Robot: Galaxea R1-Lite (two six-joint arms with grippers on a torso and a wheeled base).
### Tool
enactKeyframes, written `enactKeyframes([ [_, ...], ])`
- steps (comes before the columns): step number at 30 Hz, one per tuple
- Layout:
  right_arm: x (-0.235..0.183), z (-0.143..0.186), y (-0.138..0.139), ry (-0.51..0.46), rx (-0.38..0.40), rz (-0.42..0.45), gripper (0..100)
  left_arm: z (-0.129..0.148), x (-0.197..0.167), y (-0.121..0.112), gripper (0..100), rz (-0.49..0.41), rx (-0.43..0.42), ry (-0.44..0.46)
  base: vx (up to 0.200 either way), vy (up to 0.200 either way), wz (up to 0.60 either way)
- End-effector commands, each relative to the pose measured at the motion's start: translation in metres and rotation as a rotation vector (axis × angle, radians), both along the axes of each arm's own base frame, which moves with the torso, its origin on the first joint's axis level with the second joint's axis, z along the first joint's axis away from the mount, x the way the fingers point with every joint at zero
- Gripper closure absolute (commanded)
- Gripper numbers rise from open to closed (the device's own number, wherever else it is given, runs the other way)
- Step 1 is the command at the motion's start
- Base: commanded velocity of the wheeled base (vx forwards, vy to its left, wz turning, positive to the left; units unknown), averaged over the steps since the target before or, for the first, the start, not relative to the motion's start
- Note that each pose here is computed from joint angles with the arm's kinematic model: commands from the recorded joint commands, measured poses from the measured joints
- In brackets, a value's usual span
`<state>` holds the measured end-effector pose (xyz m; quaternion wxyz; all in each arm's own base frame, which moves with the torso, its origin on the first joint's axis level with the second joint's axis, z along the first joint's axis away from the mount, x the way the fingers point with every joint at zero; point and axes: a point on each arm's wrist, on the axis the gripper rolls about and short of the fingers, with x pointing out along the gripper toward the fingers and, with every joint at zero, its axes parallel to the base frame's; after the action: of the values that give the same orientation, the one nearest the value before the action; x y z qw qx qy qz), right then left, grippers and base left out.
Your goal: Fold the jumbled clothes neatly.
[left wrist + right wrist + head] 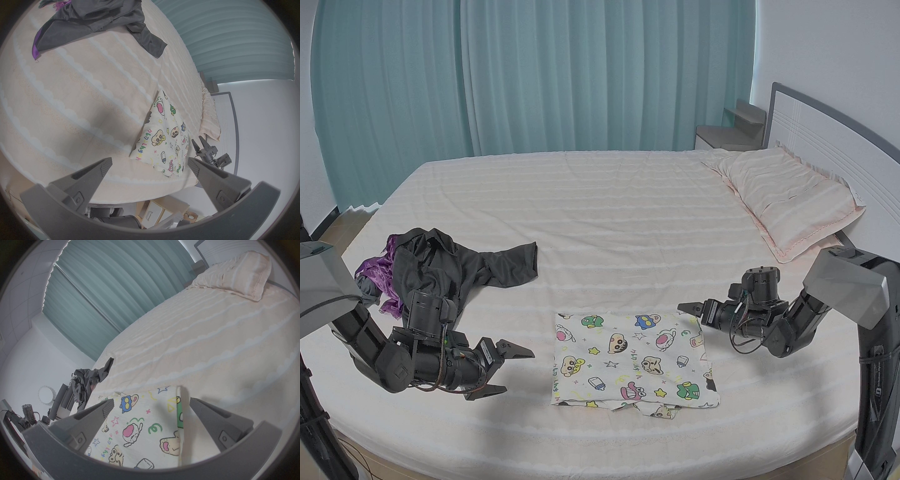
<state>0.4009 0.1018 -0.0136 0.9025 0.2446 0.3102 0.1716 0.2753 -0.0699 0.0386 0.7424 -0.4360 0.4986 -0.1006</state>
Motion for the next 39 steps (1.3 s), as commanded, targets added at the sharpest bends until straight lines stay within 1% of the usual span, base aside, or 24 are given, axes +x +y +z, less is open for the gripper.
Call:
enactKeyframes([
  [1, 0.008, -0.024, 0.007, 0.035, -0.006, 0.01, 0, 0.0, 0.0, 0.0, 0, 0.0, -0.001, -0.002, 0.0, 0.0, 0.0],
  [6, 0.011, -0.021, 0.011, 0.026, -0.004, 0.018, 0, 0.0, 0.001, 0.0, 0, 0.0, -0.001, -0.003, 0.0, 0.0, 0.0],
  [12, 0.019, -0.023, 0.019, 0.045, -0.009, 0.027, 0, 0.0, 0.001, 0.0, 0, -0.001, -0.001, -0.004, 0.0, 0.0, 0.0],
  [13, 0.02, -0.022, 0.02, 0.042, -0.008, 0.028, 100, 0.0, 0.001, 0.0, 0, 0.0, -0.001, -0.003, 0.0, 0.0, 0.0],
  [18, 0.024, -0.023, 0.019, 0.034, -0.022, 0.002, 100, 0.0, 0.001, 0.0, 0, -0.001, -0.001, -0.004, 0.0, 0.0, 0.0],
  [22, 0.027, -0.025, 0.015, 0.048, -0.028, -0.013, 100, 0.0, 0.001, 0.0, 0, -0.001, -0.001, -0.004, 0.0, 0.0, 0.0],
  [30, 0.035, -0.019, -0.002, 0.02, -0.049, -0.101, 100, 0.0, 0.001, 0.0, 0, -0.001, 0.0, -0.003, 0.0, 0.0, 0.0],
  [39, 0.036, -0.021, -0.006, 0.023, -0.05, -0.111, 100, 0.0, 0.001, 0.0, 0, -0.001, 0.0, -0.003, 0.0, 0.0, 0.0],
])
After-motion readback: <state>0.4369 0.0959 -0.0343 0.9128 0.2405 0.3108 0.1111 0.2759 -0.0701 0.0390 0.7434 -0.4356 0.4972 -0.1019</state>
